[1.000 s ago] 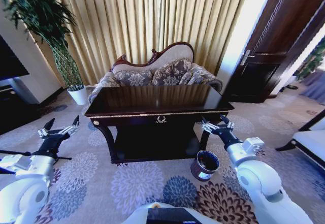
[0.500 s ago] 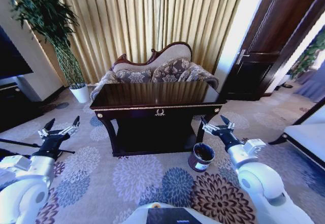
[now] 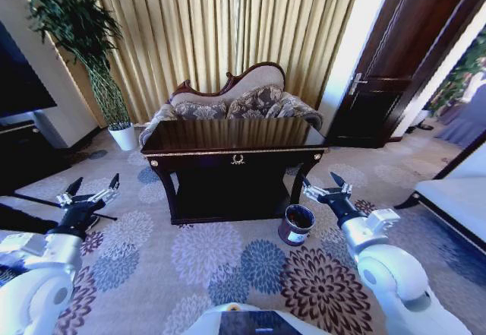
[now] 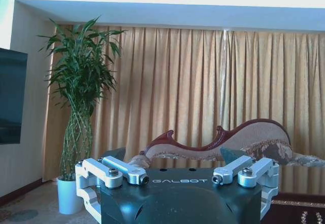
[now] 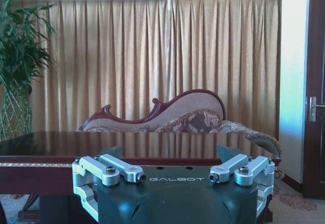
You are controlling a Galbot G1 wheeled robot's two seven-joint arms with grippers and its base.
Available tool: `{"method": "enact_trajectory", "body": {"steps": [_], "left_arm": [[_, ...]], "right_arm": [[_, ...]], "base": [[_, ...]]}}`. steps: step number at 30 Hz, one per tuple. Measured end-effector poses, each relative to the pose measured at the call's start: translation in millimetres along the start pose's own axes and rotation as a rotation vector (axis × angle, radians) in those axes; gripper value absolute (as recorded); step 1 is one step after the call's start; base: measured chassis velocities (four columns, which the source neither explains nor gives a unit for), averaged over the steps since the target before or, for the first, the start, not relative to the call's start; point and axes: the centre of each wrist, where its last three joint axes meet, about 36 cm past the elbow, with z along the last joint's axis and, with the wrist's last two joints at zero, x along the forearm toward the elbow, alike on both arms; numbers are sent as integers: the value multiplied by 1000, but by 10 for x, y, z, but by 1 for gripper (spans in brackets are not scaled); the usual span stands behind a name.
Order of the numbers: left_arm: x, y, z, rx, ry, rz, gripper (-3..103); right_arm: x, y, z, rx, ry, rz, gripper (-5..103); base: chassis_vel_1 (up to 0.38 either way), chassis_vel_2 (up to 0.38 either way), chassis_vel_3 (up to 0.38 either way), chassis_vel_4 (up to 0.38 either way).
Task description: Move to the front of the table and place the trash on the table into the trash bin.
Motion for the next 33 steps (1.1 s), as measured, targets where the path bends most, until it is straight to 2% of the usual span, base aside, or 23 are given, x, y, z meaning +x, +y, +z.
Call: {"method": "enact_trajectory", "body": {"steps": [33], "left_arm": [[4, -15, 27, 1, 2, 7, 100]], "right_arm": [[2, -16, 33, -4, 3, 7, 100]], "base": [[153, -153, -161, 151]]}}
